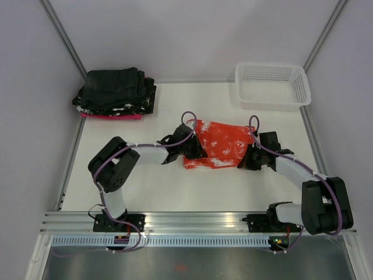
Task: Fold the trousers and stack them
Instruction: Fold the trousers, then neatly place the folded trousers to the corner
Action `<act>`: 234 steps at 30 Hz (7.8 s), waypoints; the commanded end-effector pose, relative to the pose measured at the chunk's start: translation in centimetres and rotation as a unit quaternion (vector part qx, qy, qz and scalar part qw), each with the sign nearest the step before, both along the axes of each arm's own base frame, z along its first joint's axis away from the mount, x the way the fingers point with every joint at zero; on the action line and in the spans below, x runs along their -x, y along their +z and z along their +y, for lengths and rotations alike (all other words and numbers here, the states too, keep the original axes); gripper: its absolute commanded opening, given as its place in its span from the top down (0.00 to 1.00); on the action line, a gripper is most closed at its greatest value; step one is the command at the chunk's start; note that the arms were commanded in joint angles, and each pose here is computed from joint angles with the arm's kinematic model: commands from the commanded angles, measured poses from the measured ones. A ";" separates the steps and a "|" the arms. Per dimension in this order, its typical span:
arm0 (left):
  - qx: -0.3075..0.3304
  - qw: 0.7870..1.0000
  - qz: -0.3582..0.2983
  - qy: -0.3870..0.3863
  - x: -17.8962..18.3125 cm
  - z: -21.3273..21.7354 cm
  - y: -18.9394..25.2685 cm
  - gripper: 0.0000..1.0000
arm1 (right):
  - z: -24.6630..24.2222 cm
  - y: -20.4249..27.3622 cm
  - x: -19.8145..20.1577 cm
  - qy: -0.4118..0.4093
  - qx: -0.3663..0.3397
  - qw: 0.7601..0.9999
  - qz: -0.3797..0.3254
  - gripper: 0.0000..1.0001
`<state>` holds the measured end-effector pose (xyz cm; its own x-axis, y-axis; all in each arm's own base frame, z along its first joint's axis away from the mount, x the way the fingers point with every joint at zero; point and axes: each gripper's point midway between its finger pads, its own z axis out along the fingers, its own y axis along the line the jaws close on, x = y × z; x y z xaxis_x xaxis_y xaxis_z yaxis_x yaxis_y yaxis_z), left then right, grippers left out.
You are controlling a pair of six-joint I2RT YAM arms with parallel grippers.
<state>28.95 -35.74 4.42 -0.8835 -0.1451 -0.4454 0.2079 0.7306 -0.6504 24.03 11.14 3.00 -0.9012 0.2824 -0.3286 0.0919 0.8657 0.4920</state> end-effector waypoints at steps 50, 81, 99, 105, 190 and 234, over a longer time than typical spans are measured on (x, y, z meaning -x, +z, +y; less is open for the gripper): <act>0.020 0.998 -0.043 -0.044 0.2 -0.7 2.9 0.98 | -2.8 0.7 -0.9 -0.045 0.069 0.996 -0.018 0.97; -0.139 0.983 -0.117 0.031 1.3 10.1 8.7 0.30 | -6.2 8.5 -8.7 -0.047 0.177 0.978 -0.100 0.34; -0.112 0.990 -0.075 0.036 -4.6 9.5 3.6 0.18 | -5.7 3.6 -11.0 -0.034 0.098 0.991 -0.079 0.02; -0.066 0.995 -0.059 0.037 -5.2 8.8 1.3 0.21 | -5.7 1.6 -10.2 -0.040 0.093 0.993 -0.067 0.04; -0.102 0.760 -0.219 0.604 -28.6 67.3 18.5 0.98 | 35.4 23.6 -35.9 0.012 -0.357 0.824 -0.441 0.48; -0.152 0.875 -0.336 0.313 -28.8 30.4 29.8 0.24 | 8.1 29.4 -18.9 0.010 0.014 0.921 -0.389 0.03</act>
<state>55.75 -4.20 39.90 -0.0945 -0.2361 -0.9671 -0.0002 0.9715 -0.2371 44.12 21.97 33.04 -0.4194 0.2958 -0.8583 -0.3433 0.8236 0.4515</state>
